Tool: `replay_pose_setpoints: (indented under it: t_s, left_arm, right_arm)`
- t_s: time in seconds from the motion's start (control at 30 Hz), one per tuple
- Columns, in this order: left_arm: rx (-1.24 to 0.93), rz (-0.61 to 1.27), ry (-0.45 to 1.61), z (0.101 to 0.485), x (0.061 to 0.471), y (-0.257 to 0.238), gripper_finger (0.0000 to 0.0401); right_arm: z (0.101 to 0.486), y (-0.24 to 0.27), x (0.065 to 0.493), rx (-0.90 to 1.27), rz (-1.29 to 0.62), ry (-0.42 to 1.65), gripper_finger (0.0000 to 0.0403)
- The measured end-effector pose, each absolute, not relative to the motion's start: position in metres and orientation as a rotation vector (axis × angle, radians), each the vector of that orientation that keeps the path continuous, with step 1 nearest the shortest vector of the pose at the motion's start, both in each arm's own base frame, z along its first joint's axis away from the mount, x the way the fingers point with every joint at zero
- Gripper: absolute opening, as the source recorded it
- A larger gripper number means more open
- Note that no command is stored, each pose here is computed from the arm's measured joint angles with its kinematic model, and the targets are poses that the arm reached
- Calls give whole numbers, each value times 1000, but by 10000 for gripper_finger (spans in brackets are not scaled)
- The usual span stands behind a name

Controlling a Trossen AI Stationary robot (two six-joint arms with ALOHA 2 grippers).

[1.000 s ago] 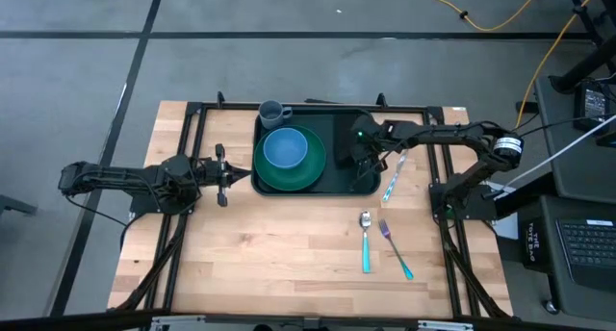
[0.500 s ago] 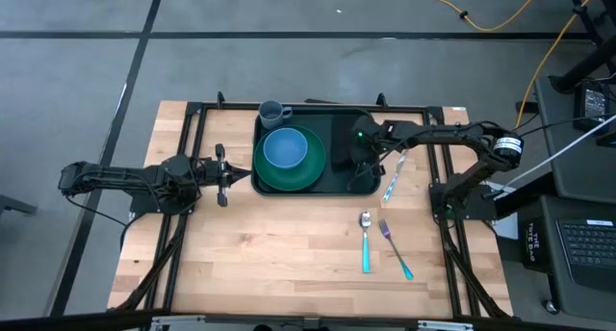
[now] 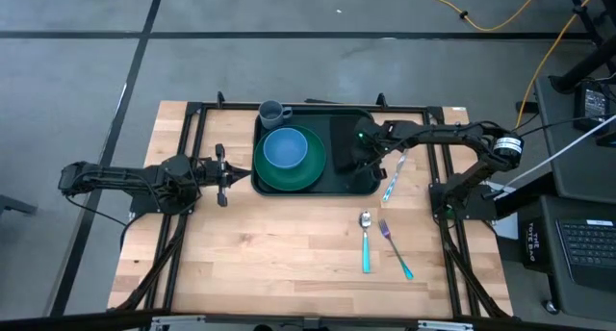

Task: Set up tray
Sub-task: Put the black napkin on the green serving tray to the right of the green plate, then put the blue fork on the black napkin on the green serving tray

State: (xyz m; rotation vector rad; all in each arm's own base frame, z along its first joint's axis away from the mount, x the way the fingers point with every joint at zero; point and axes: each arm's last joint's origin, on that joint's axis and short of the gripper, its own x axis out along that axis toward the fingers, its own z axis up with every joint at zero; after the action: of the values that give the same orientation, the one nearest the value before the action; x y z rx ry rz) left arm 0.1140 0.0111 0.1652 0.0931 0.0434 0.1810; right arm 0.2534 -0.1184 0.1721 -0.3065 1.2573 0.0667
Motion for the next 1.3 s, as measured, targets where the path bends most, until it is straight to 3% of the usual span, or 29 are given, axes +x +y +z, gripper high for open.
replay_pose_setpoints:
  t_s: [0.37,0.67,1.3]
  left_arm:
    - [93,181,43,165,114,11,3]
    - [93,181,43,165,114,11,3]
    - [93,181,43,165,114,11,3]
  right_arm:
    - [172,-117,253,-229,47,1245,136]
    - [172,-116,253,-122,7,1241,178]
    - [197,-120,265,-78,38,1182,189]
